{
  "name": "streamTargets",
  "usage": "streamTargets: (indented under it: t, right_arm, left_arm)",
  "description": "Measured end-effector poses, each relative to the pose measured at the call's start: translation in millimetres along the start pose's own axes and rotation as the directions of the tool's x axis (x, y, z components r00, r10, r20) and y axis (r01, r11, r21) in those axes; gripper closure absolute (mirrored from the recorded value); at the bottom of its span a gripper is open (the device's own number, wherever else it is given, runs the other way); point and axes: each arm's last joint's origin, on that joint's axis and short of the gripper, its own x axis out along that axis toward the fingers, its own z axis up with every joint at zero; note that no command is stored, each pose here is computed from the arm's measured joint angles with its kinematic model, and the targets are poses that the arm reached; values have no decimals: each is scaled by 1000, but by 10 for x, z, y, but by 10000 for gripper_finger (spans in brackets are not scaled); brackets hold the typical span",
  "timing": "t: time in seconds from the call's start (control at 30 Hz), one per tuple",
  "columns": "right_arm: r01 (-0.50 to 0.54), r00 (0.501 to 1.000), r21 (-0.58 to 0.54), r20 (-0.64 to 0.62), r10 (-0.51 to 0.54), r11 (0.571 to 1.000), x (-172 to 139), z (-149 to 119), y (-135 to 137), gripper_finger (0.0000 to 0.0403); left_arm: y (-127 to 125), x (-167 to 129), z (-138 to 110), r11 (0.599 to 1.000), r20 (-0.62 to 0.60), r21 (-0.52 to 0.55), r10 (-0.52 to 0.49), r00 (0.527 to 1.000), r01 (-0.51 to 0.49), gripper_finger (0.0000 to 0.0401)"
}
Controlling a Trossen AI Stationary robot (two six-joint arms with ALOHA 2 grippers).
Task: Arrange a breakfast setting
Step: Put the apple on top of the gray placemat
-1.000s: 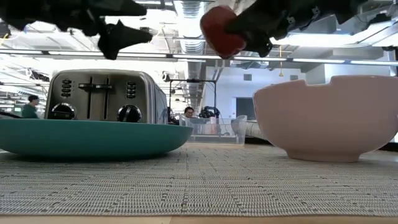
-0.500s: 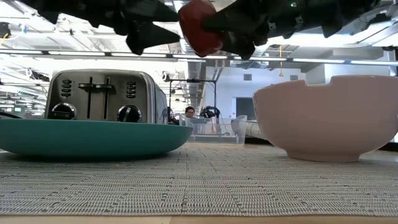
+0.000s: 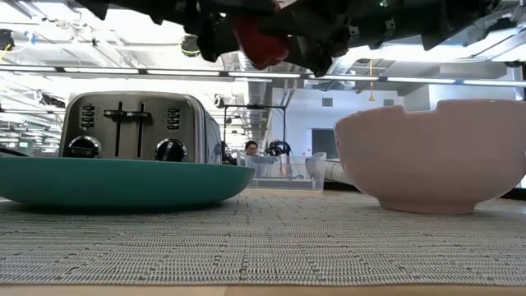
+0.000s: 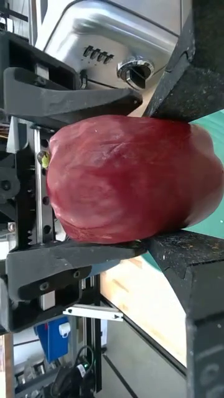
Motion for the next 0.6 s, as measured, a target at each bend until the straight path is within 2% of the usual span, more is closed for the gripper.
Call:
streamTargets:
  t: [0.2, 0.27, 0.4, 0.5, 0.6]
  right_arm:
    - [1, 1000, -1, -8, -1, 1000, -1, -9, 5, 134]
    - [1, 1000, -1, -6, -1, 1000, -1, -6, 5, 122]
    - [2, 1000, -4, -21, -2, 1000, -12, -9, 4, 60]
    - [0, 997, -12, -77, -1, 1000, -109, 38, 9, 22]
    - [-5, 989, -2, -145, 5, 1000, -288, 133, 26, 10]
  left_arm:
    - [15, 10, 18, 1000, -32, 7, 1, 999, 0, 168]
    - [19, 7, 25, 1000, -30, 9, -2, 1000, 2, 168]
    - [20, 6, 13, 1000, -40, 11, 1, 999, -1, 168]
    - [33, -12, 19, 1000, -50, 14, 14, 999, -14, 168]
    - [83, -48, 46, 999, -63, 12, 31, 998, -31, 168]
